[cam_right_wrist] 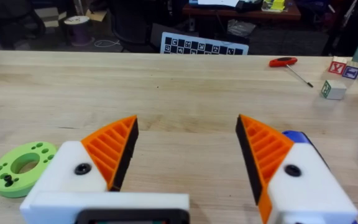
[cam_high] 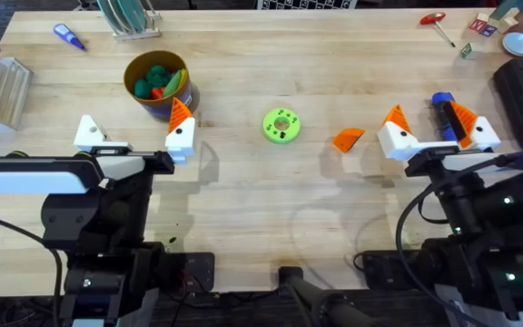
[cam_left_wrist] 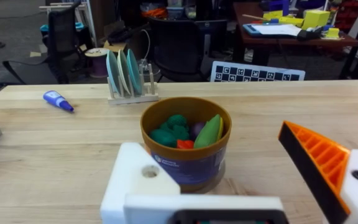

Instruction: Pick up the gripper from the table and insert it into the empty holder that is missing its gripper. Then pick up a screw, insert it into the mounting hole, and use the screwdriver to tighten it. Finally, clean up the table by picking up the vegetable and placing it into the bucket.

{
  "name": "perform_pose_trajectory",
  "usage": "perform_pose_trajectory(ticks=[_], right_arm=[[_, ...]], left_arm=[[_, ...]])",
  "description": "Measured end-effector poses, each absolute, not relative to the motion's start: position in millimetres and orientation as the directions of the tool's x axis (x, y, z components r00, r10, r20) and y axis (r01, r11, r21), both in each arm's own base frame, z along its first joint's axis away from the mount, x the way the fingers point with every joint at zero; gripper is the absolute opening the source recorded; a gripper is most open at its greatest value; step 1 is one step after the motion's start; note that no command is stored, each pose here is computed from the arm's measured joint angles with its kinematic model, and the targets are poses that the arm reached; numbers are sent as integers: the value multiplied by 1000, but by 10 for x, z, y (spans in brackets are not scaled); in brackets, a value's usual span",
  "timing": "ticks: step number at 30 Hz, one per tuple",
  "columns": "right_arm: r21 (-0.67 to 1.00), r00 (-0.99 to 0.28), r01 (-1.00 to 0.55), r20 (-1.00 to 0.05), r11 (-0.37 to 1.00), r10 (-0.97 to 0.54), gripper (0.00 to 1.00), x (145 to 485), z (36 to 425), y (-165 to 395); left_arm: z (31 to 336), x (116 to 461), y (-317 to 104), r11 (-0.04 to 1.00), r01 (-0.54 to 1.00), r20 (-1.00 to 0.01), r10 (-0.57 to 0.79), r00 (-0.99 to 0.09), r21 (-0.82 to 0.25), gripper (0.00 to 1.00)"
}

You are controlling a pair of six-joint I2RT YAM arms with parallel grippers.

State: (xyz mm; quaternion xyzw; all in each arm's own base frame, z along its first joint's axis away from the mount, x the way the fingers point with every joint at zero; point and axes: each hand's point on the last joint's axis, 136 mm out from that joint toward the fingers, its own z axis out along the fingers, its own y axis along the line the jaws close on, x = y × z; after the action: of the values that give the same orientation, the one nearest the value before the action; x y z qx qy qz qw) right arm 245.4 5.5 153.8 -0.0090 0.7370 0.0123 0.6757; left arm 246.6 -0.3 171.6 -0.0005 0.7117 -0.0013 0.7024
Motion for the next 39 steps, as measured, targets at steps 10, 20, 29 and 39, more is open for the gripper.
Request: perform_pose_trajectory(ticks=[10,20,29,39], right_arm=[[10,-90,-30,-996,1000,7,964,2453,1532,55],[12,-167,-9,-986,1000,10,964,2381,1510,22],[5,-366,14,-931,1000,9,964,2120,1921,-17],[3,-437,14,-899,1000,9,964,2254,2209,-17]], left_arm=[[1716,2466,-4,1000,2,-1000,0,-13,0,979],[1884,2363,100,997,-63,-995,-43,-87,-38,982],[2352,2203,286,980,-195,-905,-103,-412,-23,982],[1928,2545,297,979,-198,-694,-107,-712,52,981]])
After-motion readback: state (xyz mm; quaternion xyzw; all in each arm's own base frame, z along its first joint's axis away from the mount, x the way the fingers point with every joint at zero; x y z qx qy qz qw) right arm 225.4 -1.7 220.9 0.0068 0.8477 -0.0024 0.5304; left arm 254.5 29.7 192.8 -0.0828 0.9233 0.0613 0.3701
